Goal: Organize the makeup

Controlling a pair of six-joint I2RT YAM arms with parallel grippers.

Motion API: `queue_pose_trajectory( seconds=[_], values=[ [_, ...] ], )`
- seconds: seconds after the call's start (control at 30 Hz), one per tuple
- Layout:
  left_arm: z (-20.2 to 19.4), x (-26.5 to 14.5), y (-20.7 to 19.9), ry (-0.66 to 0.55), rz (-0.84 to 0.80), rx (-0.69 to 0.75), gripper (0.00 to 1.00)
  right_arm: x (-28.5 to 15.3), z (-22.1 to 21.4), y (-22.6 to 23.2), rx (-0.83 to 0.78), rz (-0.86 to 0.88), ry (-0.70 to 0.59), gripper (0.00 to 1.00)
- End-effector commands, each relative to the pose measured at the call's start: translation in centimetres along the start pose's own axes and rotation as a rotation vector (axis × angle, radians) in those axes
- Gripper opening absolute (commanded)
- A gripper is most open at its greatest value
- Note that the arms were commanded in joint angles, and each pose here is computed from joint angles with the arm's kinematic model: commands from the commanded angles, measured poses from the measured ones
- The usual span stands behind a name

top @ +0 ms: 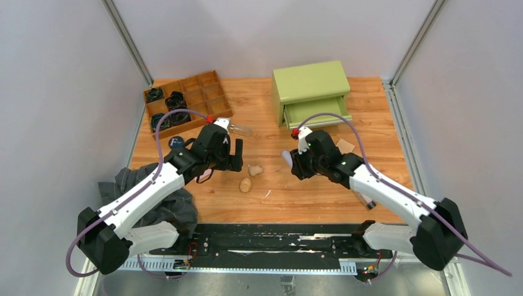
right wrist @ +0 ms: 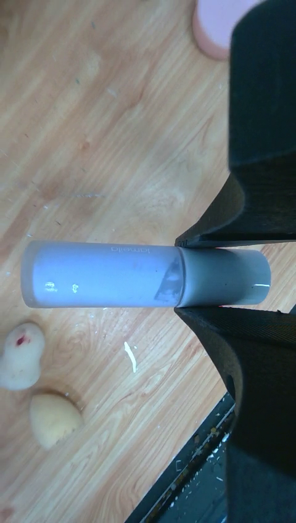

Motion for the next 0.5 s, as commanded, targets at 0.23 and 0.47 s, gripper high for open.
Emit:
queue_pose_trajectory(
  seconds=[0.23, 0.47],
  values=[
    [1.0, -0.4, 0.5, -0.047, 0.015, -0.033, 0.98, -6.7, 10.2, -6.1, 0.275, -0.222, -0.270, 0.01],
    [0.8, -0.7, 0.9, -0.048, 0.029, -0.027, 0.98, -7.3, 14.9, -11.0, 0.876, -0.247, -0.539, 0.01]
  ],
)
Point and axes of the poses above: each gripper's point midway between its finger pads, its own x axis out along the fingers, its own y axis along the line the jaws close on, z = x × y, the point moved 3 cm from there along -x, back along the fingers, and after that the axes turned 5 degrees about x, right-handed, at the moved point
